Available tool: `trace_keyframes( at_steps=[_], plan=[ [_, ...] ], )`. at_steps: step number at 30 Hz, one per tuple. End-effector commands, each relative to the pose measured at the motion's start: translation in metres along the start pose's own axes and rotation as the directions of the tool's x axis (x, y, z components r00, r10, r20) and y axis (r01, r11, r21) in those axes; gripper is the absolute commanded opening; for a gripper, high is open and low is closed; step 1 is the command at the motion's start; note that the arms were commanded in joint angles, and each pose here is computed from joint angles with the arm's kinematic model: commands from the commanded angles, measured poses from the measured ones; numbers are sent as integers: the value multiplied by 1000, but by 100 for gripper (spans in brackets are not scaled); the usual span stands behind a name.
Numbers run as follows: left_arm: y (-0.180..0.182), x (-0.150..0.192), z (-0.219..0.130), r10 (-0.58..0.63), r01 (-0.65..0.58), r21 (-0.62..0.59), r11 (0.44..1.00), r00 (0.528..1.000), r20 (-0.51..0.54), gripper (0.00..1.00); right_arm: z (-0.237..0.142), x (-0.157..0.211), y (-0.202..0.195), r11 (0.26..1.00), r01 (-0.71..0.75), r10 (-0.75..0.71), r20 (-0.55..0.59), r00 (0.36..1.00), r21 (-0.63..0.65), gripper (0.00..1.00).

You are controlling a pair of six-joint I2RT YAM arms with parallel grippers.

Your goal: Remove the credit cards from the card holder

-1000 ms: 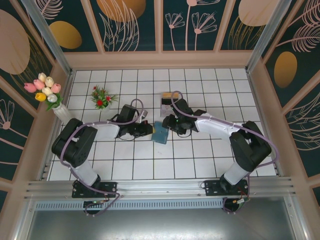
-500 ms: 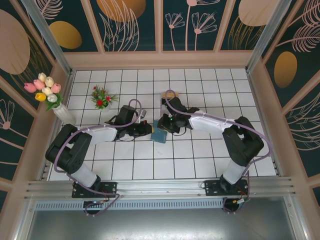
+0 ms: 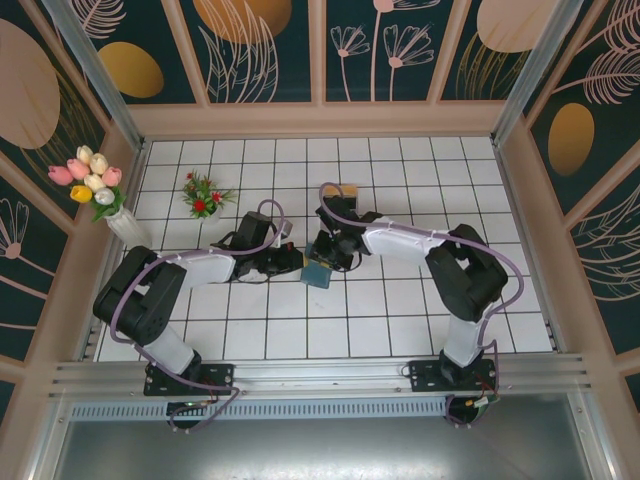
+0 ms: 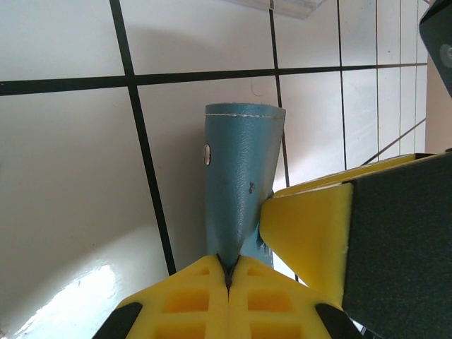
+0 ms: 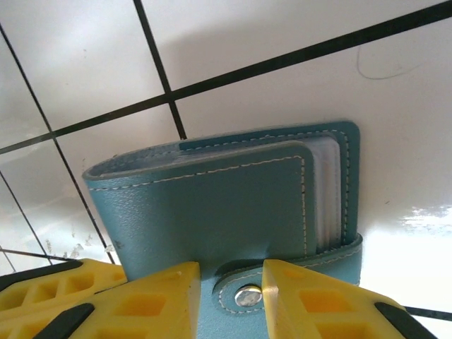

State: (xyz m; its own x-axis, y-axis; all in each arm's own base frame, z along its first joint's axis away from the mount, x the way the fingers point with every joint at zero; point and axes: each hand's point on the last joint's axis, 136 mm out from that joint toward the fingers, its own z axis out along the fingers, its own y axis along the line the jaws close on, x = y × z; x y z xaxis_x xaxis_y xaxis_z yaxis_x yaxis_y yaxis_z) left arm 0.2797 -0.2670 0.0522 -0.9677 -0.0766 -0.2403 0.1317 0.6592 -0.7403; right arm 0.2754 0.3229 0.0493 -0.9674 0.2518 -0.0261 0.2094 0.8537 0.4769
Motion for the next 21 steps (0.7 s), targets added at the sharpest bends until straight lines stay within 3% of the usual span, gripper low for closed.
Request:
trace_keyframes(
  at_steps=[1,5,8,14,21],
  plan=[
    [-8,-4,1,48,-48,24,999,999,16,0,7,8,-12,997,-23,25,-24,999,76,31],
    [-3,-4,1,42,-42,-3,999,999,20,0,6,10,-18,994,-32,34,-17,999,103,26],
    [1,-4,1,38,-37,-20,999,999,23,0,5,9,-20,993,-37,38,-9,999,113,14],
    [12,-6,-2,36,-33,-89,996,999,40,0,1,7,-31,987,-47,45,18,999,155,13],
    [22,-6,-3,29,-21,-138,990,998,55,0,-3,11,-53,976,-61,56,27,998,211,1]
  ],
)
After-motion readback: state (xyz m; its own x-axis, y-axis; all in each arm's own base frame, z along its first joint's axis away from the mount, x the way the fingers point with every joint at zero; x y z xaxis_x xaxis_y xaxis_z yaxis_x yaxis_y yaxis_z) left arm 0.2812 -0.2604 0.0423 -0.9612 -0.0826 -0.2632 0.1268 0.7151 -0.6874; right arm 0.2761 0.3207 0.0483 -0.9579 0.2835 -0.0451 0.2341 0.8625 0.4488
